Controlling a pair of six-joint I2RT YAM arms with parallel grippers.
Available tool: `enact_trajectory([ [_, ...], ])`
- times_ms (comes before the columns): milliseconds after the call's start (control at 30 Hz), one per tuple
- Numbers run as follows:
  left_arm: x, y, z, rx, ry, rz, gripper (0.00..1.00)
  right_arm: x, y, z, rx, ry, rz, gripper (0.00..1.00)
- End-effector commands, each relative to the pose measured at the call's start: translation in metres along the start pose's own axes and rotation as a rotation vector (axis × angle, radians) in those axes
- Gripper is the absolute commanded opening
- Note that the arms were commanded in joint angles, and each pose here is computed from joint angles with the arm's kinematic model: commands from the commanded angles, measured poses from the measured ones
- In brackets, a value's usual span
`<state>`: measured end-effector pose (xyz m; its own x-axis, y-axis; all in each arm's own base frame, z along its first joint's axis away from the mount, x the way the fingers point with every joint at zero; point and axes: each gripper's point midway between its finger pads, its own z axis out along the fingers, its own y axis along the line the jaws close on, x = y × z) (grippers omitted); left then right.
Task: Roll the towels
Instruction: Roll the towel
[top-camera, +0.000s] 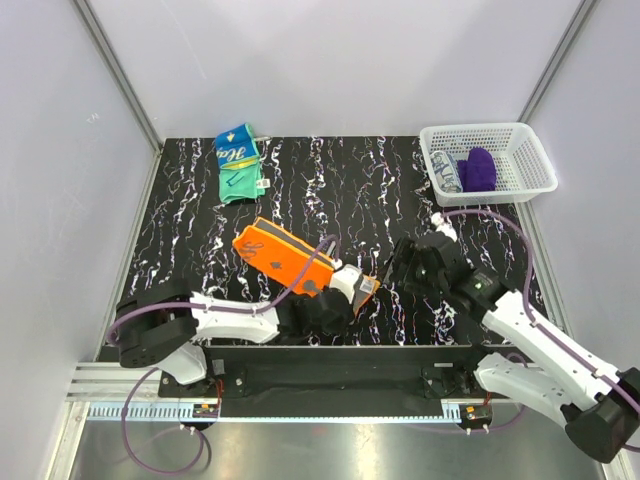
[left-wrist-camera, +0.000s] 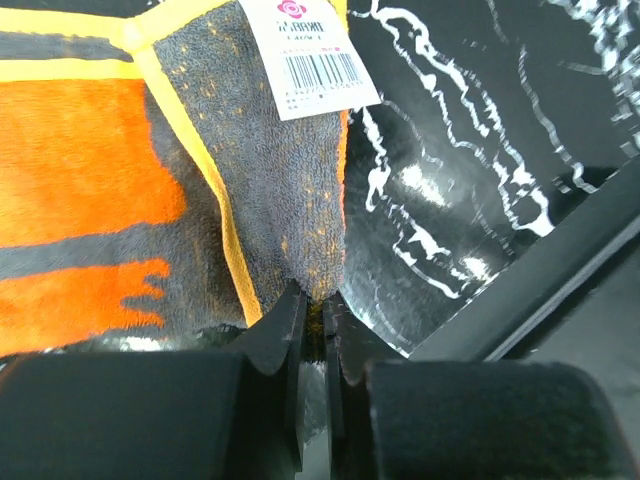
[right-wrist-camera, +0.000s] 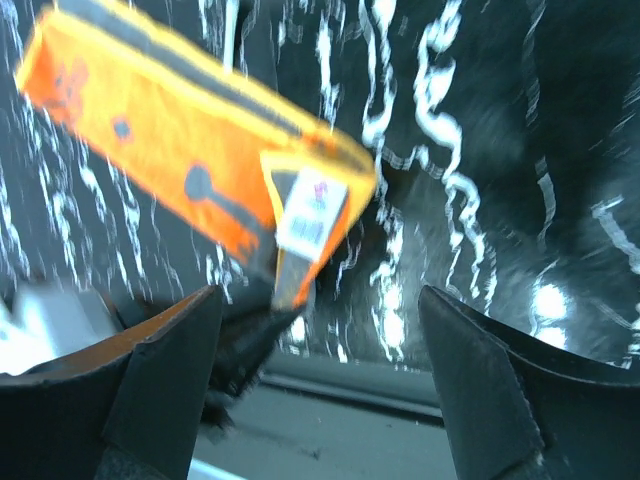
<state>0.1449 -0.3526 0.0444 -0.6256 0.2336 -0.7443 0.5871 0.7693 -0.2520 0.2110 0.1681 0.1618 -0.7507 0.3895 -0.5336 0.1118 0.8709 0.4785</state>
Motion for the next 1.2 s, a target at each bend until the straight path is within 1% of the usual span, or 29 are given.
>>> enact_trajectory([
  [0,-0.022,-0.035,-0.006,0.199,-0.008,-0.096,0.03,0.021,0.018,0.004,-0.166,0.068,-0.013,0.86],
  [133,-0.030,-0.038,-0.008,0.304,0.028,-0.188,0.03,0.040,0.019,0.009,-0.218,0.126,0.000,0.85],
  [167,-0.034,-0.039,-0.007,0.329,0.017,-0.209,0.03,0.043,0.021,0.009,-0.240,0.135,0.008,0.85],
  [233,-0.031,-0.033,-0.007,0.355,0.032,-0.261,0.03,0.050,0.018,0.013,-0.250,0.147,0.017,0.85],
  [267,-0.038,-0.035,-0.007,0.384,0.005,-0.276,0.03,0.049,0.023,0.013,-0.276,0.140,0.027,0.85],
  [300,-0.029,-0.031,-0.005,0.383,0.027,-0.301,0.03,0.050,0.023,0.014,-0.280,0.144,0.033,0.85],
  [333,-0.028,-0.029,-0.004,0.403,0.033,-0.315,0.03,0.054,0.021,0.017,-0.279,0.151,0.038,0.85],
  [367,-0.034,-0.032,-0.005,0.435,0.010,-0.323,0.03,0.055,0.024,0.019,-0.295,0.157,0.047,0.84],
  [433,-0.024,-0.031,-0.002,0.466,0.036,-0.346,0.03,0.061,0.022,0.023,-0.297,0.174,0.057,0.83],
  [467,-0.027,-0.034,-0.003,0.501,0.018,-0.350,0.03,0.062,0.024,0.025,-0.306,0.181,0.065,0.83],
  [533,-0.022,-0.035,-0.001,0.546,0.036,-0.383,0.03,0.069,0.020,0.029,-0.303,0.200,0.073,0.83],
  [567,-0.027,-0.037,-0.003,0.583,0.006,-0.392,0.02,0.070,0.022,0.030,-0.315,0.203,0.082,0.83],
  [633,-0.023,-0.034,0.000,0.608,0.025,-0.438,0.02,0.076,0.019,0.034,-0.314,0.218,0.092,0.82],
  [667,-0.028,-0.035,-0.001,0.630,0.007,-0.446,0.02,0.076,0.019,0.035,-0.316,0.216,0.095,0.82],
  [700,-0.024,-0.032,0.001,0.628,0.020,-0.469,0.02,0.078,0.018,0.035,-0.315,0.219,0.097,0.82],
  [967,-0.040,-0.024,-0.006,0.670,-0.017,-0.511,0.01,0.090,0.009,0.043,-0.335,0.223,0.129,0.79],
  [1033,-0.041,-0.020,-0.007,0.683,-0.013,-0.544,0.00,0.096,0.004,0.045,-0.328,0.232,0.133,0.78],
  [1067,-0.045,-0.019,-0.009,0.700,-0.030,-0.551,0.00,0.095,0.004,0.046,-0.330,0.227,0.139,0.78],
  [1167,-0.041,-0.014,-0.007,0.725,-0.027,-0.603,0.00,0.094,0.003,0.051,-0.325,0.212,0.147,0.75],
])
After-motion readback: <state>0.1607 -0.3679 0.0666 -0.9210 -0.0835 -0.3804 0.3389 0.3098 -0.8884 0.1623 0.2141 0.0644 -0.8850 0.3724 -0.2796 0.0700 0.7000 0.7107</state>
